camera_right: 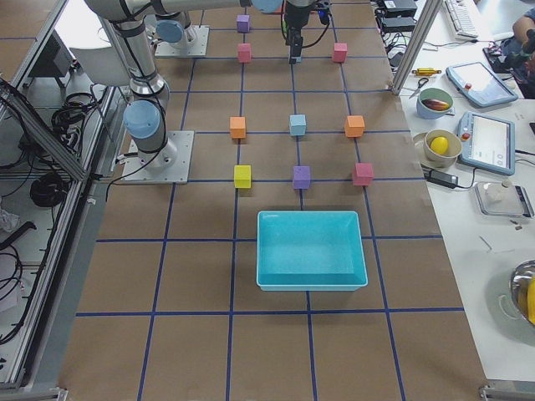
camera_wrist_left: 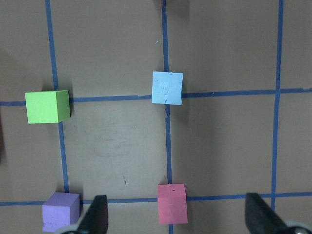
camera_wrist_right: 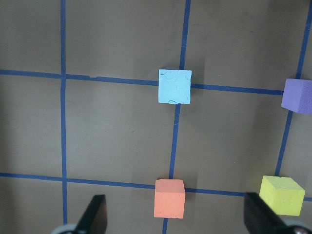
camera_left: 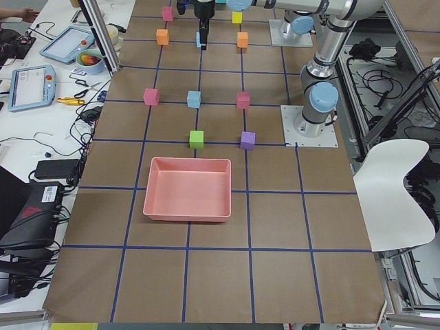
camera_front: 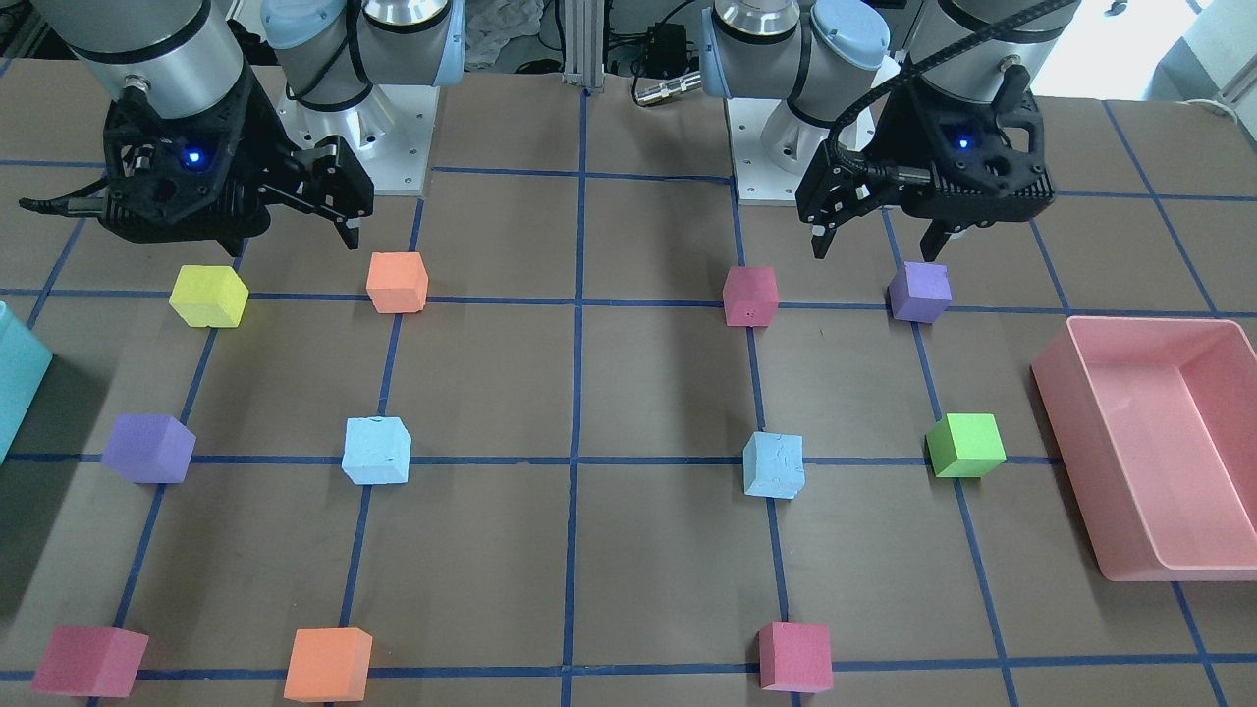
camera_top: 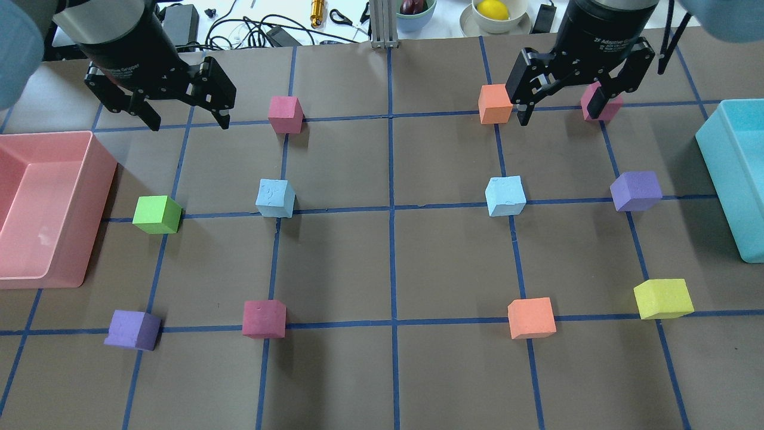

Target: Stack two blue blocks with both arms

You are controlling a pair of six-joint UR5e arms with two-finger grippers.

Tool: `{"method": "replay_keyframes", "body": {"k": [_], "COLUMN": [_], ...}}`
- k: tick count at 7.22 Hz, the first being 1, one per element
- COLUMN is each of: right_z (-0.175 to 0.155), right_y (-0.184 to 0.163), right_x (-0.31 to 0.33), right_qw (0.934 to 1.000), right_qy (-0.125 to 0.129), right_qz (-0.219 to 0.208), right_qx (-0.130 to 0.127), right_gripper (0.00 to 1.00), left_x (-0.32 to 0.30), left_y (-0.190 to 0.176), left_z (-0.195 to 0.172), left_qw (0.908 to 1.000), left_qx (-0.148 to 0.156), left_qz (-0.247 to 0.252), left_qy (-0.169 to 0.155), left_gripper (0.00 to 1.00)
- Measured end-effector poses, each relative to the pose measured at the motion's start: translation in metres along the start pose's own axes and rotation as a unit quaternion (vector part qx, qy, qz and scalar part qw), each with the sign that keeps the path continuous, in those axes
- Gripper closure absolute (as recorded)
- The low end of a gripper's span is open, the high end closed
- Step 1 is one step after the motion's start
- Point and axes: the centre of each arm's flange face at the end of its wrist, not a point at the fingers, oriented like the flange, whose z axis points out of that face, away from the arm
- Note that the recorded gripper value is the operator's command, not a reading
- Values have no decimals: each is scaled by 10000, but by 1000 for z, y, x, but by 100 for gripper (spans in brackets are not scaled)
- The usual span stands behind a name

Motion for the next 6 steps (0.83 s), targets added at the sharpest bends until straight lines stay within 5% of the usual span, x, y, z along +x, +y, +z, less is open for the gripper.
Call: {"method": "replay_keyframes", "body": {"k": [4,6], "right_z": [2,32], "right_y": [-2,-19], "right_x": [0,4], "right_qw": [10000,9999], "right_qy": [-18,47], "right_qz": [-8,-48], "right_qx": [-1,-103], "right_gripper": [0,0], "left_x": [-1,-1], "left_y": [-2,-1], "left_z": [-1,-1], "left_qw": [9999,9999], "left_qx": [141,135], "left_qz": [35,39], "left_qy": [-8,-14], "left_gripper": [0,0]}}
